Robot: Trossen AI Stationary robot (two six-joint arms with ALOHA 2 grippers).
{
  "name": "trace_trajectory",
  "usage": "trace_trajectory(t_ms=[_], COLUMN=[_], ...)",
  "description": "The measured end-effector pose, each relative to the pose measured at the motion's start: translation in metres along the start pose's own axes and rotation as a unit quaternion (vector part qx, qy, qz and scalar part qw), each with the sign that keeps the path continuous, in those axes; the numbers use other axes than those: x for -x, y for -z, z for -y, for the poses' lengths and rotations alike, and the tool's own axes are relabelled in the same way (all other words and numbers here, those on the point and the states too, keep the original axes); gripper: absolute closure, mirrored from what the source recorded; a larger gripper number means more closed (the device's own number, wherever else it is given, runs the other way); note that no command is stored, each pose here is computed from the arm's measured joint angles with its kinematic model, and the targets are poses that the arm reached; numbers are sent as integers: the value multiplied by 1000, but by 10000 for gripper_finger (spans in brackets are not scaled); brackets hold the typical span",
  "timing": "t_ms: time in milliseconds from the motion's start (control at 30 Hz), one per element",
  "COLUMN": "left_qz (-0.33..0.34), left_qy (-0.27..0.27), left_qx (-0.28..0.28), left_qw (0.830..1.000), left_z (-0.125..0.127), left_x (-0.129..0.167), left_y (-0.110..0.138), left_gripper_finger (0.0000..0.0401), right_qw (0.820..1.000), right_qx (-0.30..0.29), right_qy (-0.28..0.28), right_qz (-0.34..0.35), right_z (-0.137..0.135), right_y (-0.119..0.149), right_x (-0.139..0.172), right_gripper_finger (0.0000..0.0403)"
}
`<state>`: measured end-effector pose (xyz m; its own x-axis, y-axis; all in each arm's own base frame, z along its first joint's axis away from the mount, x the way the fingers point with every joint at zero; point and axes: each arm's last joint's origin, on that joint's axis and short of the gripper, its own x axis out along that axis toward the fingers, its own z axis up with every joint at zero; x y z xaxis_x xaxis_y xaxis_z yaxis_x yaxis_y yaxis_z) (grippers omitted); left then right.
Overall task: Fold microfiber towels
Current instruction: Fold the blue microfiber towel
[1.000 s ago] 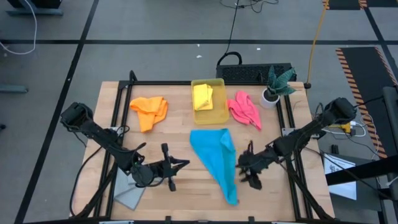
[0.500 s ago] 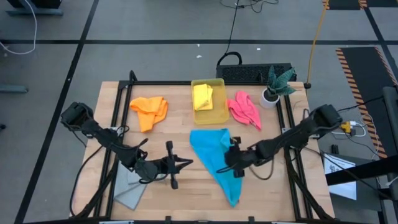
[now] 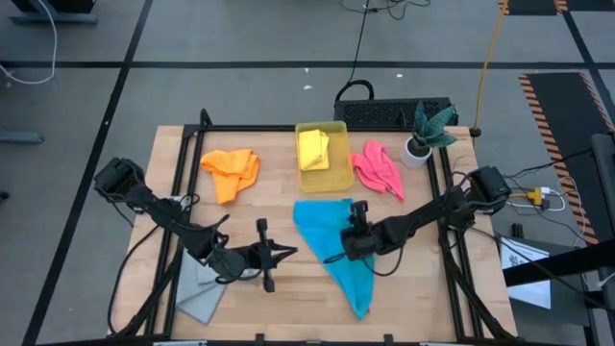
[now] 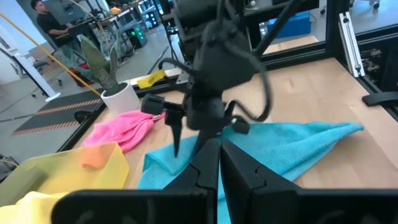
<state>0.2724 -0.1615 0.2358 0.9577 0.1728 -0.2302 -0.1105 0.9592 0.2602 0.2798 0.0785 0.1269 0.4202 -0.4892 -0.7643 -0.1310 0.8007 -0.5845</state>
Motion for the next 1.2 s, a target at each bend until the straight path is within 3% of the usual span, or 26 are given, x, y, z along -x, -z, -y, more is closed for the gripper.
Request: trace_trajectory(t_ms=[167, 400, 467, 533, 600, 667, 900, 1033, 1200], left_qz=[-1, -3, -4, -4, -4, -3, -3, -3, -4], left_qy=[0, 0, 0, 0, 0, 0, 0, 0, -1], left_qx=[0, -3, -3, -2, -1, -1, -1, -2, -2], left_qw=[1000, 1000, 1000, 1000, 1000, 1000, 1000, 1000, 1000], left_z=[0, 0, 0, 0, 0, 0, 0, 0, 0], left_x=[0, 0, 0, 0, 0, 0, 0, 0, 0], left_y=[0, 1, 1, 1, 1, 1, 1, 1, 1], left_gripper_finger=[382, 382, 382, 382, 382, 382, 382, 382, 382], right_qw=[997, 997, 998, 992, 969, 951, 956, 974, 981], right_qx=[0, -16, -50, -108, -171, -206, -177, -162, -134], right_qy=[66, 63, 29, -71, -177, -228, -228, -153, -142], right_qz=[-30, -31, -13, 7, 21, 30, 55, 38, 9], right_z=[7, 17, 20, 25, 30, 33, 22, 20, 16], right_y=[4, 5, 4, 3, 1, -1, -2, 1, 6], right_x=[-13, -7, 4, 17, 26, 31, 21, 10, 6], right_gripper_finger=[296, 386, 398, 394, 391, 390, 353, 308, 260])
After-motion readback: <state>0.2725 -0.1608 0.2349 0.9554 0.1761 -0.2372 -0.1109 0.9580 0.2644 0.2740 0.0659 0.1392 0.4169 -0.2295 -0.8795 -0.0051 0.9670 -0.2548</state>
